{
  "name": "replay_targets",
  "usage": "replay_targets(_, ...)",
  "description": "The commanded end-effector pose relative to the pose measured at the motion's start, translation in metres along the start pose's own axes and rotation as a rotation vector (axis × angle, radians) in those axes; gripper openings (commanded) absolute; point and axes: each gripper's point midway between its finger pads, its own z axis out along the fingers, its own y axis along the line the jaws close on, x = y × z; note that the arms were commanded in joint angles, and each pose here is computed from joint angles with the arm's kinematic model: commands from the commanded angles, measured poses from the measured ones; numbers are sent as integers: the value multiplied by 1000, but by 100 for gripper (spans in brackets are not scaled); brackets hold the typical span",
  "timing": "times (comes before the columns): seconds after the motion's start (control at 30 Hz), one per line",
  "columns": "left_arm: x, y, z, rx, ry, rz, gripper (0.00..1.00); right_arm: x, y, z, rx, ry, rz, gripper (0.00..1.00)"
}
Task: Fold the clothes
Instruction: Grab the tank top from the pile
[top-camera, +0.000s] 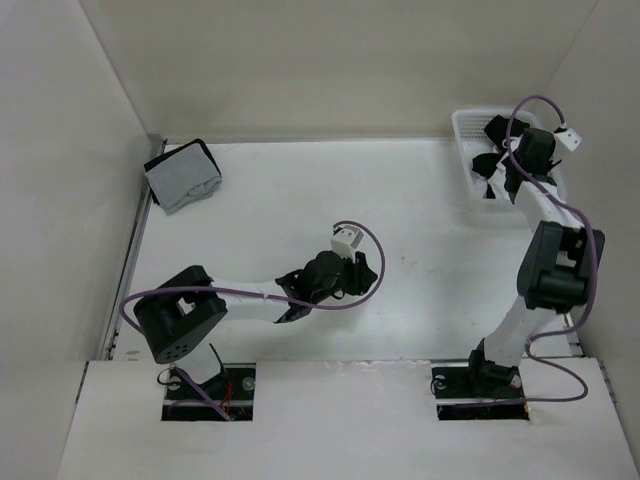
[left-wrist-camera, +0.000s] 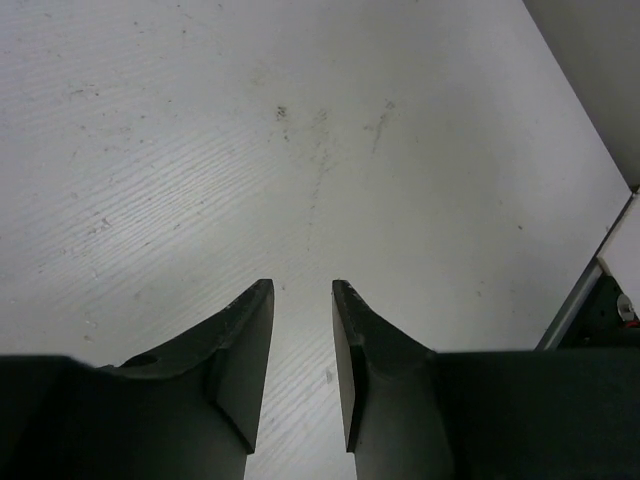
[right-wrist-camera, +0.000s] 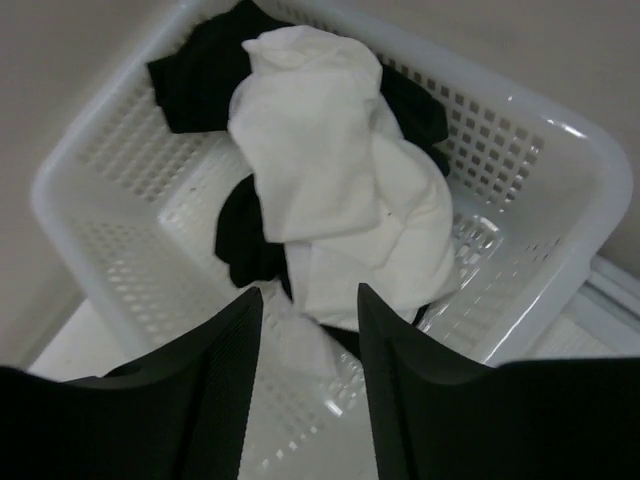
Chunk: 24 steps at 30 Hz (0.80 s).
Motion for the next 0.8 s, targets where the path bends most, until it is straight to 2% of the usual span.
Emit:
replay_targets(0.0, -25, 1, -4, 22, -93, -24, 31, -2, 3, 43, 23, 58, -95, 51)
replay_targets(0.1, -28, 3, -5, 23, -108, -41, 36, 7, 7, 66, 7, 103, -126, 52)
replay_targets(0.5, -24, 4, 0, 36, -90, -47, 36, 21, 22, 112, -17, 121, -211, 54)
replay_targets(0.67, -25, 8, 0, 29, -91, -58, 36, 25, 22, 121, -2, 126, -222, 44)
replay_targets(0.77, -25, 10, 1, 24, -91, -64, 36, 17, 24, 121, 1, 107, -221, 17)
